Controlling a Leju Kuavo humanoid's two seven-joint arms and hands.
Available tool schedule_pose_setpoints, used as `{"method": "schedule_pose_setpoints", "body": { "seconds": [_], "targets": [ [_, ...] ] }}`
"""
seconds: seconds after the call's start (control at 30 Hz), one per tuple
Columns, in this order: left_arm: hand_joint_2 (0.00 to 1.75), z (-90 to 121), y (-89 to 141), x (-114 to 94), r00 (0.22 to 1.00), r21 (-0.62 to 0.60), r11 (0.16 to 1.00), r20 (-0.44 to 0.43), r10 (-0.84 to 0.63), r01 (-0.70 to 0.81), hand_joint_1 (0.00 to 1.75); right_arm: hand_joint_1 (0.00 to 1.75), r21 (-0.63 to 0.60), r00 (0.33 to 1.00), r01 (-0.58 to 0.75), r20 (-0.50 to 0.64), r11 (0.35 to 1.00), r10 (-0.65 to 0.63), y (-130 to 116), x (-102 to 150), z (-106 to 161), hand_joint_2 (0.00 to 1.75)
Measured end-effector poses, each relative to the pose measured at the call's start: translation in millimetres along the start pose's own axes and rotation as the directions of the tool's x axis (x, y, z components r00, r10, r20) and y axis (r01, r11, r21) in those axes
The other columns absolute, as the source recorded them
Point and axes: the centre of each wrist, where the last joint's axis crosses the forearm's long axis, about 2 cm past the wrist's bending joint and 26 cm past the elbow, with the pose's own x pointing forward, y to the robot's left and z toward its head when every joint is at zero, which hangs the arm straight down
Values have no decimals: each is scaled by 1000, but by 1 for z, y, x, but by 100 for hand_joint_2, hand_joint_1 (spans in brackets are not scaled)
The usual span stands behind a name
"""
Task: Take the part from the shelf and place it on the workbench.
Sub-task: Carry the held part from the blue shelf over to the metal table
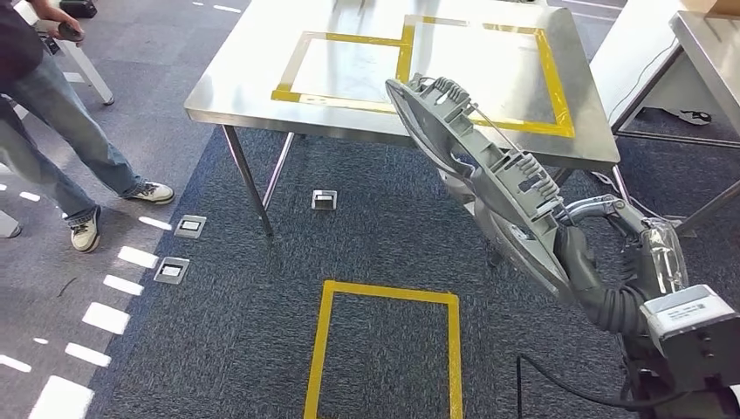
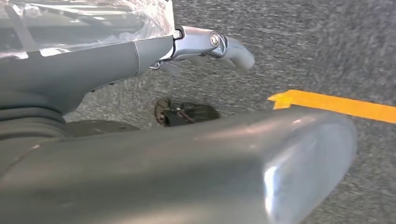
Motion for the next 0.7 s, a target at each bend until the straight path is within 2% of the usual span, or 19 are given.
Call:
{"method": "schedule_pose_setpoints", "body": {
  "seconds": [0.27, 0.7],
  "targets": [
    [0, -3, -5, 10, 1000, -14, 1000, 18, 8, -7, 0, 175, 3, 1000, 0, -1, 1000, 0, 0, 0, 0, 175],
    [0, -4, -1, 9, 1000, -10, 1000, 10, 14, -14, 0, 175, 0, 1000, 3, -4, 1000, -3, 0, -1, 0, 175]
  ]
}}
